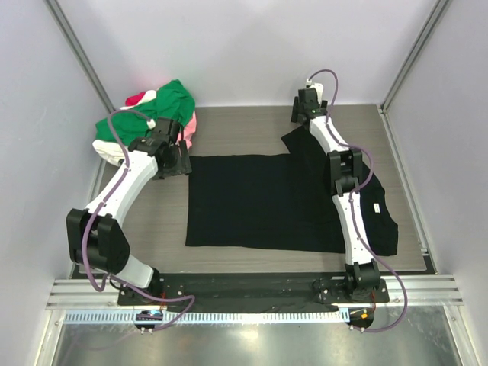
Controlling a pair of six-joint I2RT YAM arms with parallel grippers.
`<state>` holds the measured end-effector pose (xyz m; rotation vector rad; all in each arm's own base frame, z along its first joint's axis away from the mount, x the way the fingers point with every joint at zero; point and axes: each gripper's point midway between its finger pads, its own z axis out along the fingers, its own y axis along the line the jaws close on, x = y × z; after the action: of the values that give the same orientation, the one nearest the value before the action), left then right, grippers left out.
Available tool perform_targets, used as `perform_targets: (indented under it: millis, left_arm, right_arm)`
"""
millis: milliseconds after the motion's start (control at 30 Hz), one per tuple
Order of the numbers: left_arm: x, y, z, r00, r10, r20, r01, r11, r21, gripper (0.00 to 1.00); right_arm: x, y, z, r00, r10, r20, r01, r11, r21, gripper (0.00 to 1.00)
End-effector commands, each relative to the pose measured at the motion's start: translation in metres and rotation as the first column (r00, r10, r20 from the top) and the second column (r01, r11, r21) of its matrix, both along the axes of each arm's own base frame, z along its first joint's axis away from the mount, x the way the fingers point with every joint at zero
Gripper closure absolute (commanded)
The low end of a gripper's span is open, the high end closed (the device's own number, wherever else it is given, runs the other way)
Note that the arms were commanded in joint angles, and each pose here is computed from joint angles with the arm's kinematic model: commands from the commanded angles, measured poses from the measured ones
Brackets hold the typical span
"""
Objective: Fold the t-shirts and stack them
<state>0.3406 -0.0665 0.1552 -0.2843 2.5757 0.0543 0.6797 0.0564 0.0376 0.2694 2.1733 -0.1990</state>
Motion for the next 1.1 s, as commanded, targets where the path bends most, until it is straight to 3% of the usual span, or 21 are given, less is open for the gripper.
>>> perform_targets:
  millis: [0, 133, 300, 633, 667, 800, 933, 1067]
  left_arm:
    - [0.005, -0.003, 0.011, 0.999, -0.016, 0.051, 0.016, 1.0, -0.01, 0.28]
    - [0.005, -0.002, 0.013, 0.999, -0.012, 0.053, 0.013, 1.0, -0.01, 0.28]
    - [0.004, -0.001, 0.012, 0.999, -0.009, 0.053, 0.009, 1.0, -0.002, 0.28]
    - [0.004, 0.0, 0.01, 0.999, -0.008, 0.046, 0.008, 1.0, 0.001, 0.29]
    - [0.004, 0.0, 0.011, 0.999, -0.007, 0.047, 0.007, 1.0, 0.0, 0.29]
    - [0.004, 0.0, 0.009, 0.999, -0.006, 0.042, 0.006, 1.0, 0.003, 0.29]
    - [0.005, 0.001, 0.005, 0.999, -0.003, 0.032, 0.003, 1.0, 0.008, 0.3]
    - [0.009, 0.001, 0.001, 0.999, -0.002, 0.033, 0.002, 1.0, 0.007, 0.34]
  right_arm:
    - [0.007, -0.006, 0.01, 0.999, -0.014, 0.036, 0.015, 0.998, -0.053, 0.19]
    - [-0.001, -0.01, -0.002, 1.0, -0.021, 0.001, 0.021, 0.998, -0.062, 0.29]
    - [-0.014, -0.018, -0.013, 0.998, -0.04, -0.045, 0.037, 0.997, -0.061, 0.51]
    - [-0.02, -0.04, 0.003, 0.995, -0.084, -0.053, 0.086, 0.996, 0.028, 0.73]
    - [-0.022, -0.04, 0.001, 0.995, -0.081, -0.064, 0.083, 0.996, 0.032, 0.81]
    - [-0.025, -0.04, 0.002, 0.995, -0.064, -0.075, 0.068, 0.996, 0.051, 0.97]
    - [-0.025, -0.037, 0.002, 0.995, -0.059, -0.076, 0.064, 0.996, 0.069, 0.99]
    - [-0.026, -0.026, 0.035, 0.999, -0.047, -0.026, 0.05, 0.989, 0.138, 0.99]
